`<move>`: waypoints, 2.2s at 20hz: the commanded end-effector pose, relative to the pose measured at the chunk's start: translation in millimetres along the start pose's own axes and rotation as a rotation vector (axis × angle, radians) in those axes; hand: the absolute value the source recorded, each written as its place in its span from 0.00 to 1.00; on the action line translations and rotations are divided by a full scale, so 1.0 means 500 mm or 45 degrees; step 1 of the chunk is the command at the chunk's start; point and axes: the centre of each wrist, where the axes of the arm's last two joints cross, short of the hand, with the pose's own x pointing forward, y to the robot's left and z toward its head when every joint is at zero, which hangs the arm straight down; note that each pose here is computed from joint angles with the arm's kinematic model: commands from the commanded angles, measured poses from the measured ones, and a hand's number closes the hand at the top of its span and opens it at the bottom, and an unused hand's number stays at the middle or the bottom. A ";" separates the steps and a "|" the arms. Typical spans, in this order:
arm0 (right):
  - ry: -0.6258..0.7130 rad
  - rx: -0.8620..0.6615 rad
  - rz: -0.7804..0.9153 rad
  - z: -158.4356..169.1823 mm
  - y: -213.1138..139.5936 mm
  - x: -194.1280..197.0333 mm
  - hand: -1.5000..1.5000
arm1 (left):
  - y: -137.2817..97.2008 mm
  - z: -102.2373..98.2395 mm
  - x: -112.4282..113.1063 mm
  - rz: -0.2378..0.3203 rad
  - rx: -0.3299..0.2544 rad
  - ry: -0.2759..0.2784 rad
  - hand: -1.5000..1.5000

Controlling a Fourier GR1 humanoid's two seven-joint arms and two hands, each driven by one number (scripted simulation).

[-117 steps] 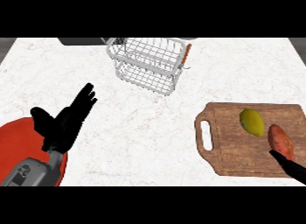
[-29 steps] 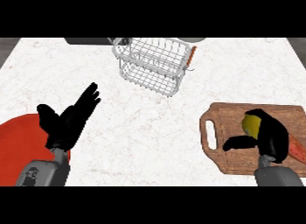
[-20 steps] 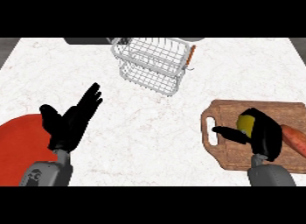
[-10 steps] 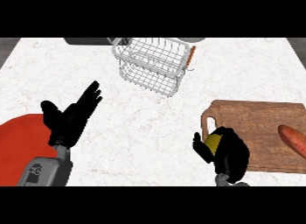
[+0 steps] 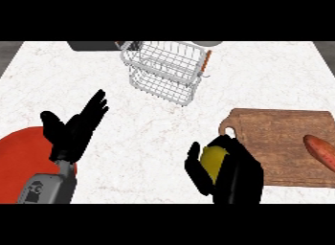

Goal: Pick the lemon from the cutting board and place it in the tiered basket

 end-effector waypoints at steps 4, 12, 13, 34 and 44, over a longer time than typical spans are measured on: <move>0.058 -0.213 -0.050 0.049 -0.114 0.083 1.00 | -0.003 -0.003 0.000 -0.021 0.002 -0.004 0.50; -0.013 -0.351 0.013 0.015 -0.169 0.142 1.00 | -0.024 -0.007 0.007 -0.002 -0.038 0.005 0.50; -0.012 -0.361 0.023 0.005 -0.170 0.151 1.00 | -0.018 -0.005 0.003 -0.016 -0.022 0.002 0.50; 0.143 -0.283 -0.077 -0.276 -0.224 0.407 1.00 | -0.034 -0.034 0.036 -0.028 -0.084 -0.034 0.50; 0.203 -0.269 -0.336 -0.380 -0.155 0.399 1.00 | -0.048 -0.035 0.028 -0.044 -0.133 -0.046 0.50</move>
